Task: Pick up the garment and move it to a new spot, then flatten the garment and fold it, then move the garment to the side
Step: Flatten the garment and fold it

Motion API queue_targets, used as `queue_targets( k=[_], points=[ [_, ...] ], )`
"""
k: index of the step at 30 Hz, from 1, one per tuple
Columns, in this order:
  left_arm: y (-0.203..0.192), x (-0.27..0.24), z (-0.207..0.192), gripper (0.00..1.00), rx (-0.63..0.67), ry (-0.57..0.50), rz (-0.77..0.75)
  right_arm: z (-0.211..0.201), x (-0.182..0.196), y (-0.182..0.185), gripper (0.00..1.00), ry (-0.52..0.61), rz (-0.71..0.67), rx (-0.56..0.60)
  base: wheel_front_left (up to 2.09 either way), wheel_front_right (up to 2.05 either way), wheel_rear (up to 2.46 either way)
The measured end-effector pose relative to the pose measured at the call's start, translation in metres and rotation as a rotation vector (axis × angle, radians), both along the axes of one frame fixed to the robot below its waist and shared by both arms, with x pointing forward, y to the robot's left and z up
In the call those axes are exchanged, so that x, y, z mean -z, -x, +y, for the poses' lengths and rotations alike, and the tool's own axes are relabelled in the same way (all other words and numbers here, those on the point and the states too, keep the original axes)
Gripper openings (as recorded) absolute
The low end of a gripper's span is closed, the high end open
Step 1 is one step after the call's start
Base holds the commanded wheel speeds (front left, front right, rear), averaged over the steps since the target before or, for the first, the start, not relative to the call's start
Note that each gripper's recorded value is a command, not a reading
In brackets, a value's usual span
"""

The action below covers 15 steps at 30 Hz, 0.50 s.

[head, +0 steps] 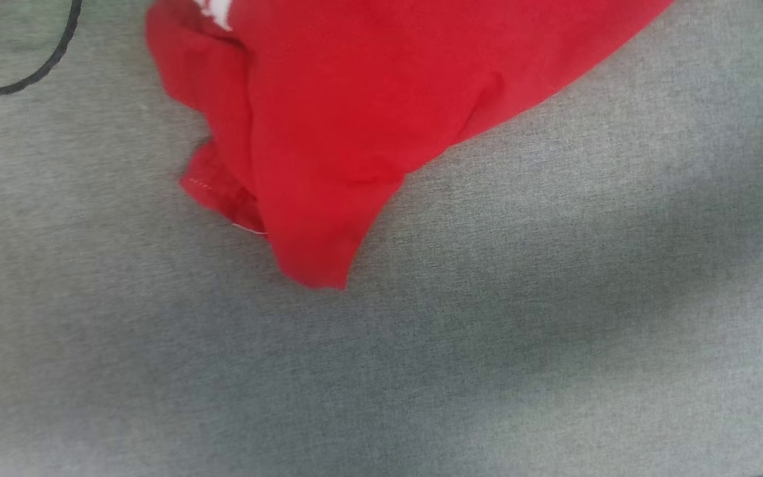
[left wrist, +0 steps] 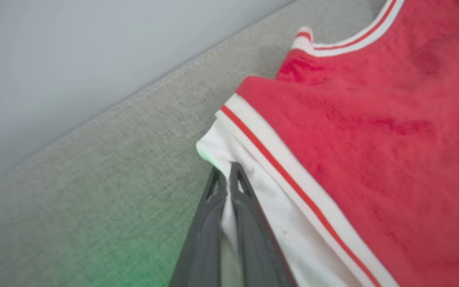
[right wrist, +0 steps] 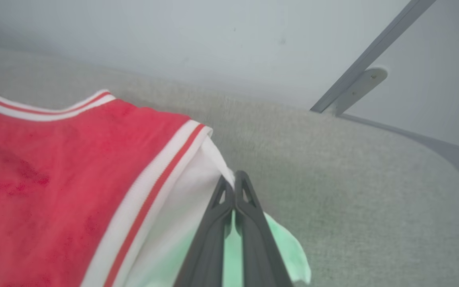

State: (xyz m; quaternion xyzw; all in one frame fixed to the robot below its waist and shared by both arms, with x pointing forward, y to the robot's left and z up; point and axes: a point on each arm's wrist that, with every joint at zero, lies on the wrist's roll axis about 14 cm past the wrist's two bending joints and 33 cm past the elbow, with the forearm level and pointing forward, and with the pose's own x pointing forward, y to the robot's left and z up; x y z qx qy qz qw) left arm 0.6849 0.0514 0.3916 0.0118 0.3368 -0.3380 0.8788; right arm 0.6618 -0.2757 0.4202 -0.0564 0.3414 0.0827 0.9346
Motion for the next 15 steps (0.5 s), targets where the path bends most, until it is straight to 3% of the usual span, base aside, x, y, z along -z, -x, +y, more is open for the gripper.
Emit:
queue_targets(
  k=[8,15],
  points=[
    [-0.030,-0.076,0.029,0.00,-0.153,0.118,-0.291,-0.007,-0.086,-0.036,0.00,-0.073,-0.329,0.068,0.00,0.00,0.00],
    [-0.056,-0.217,0.067,0.00,-0.355,0.337,-0.689,-0.023,-0.232,-0.058,0.00,-0.103,-0.811,0.167,0.00,0.00,0.00]
  ],
)
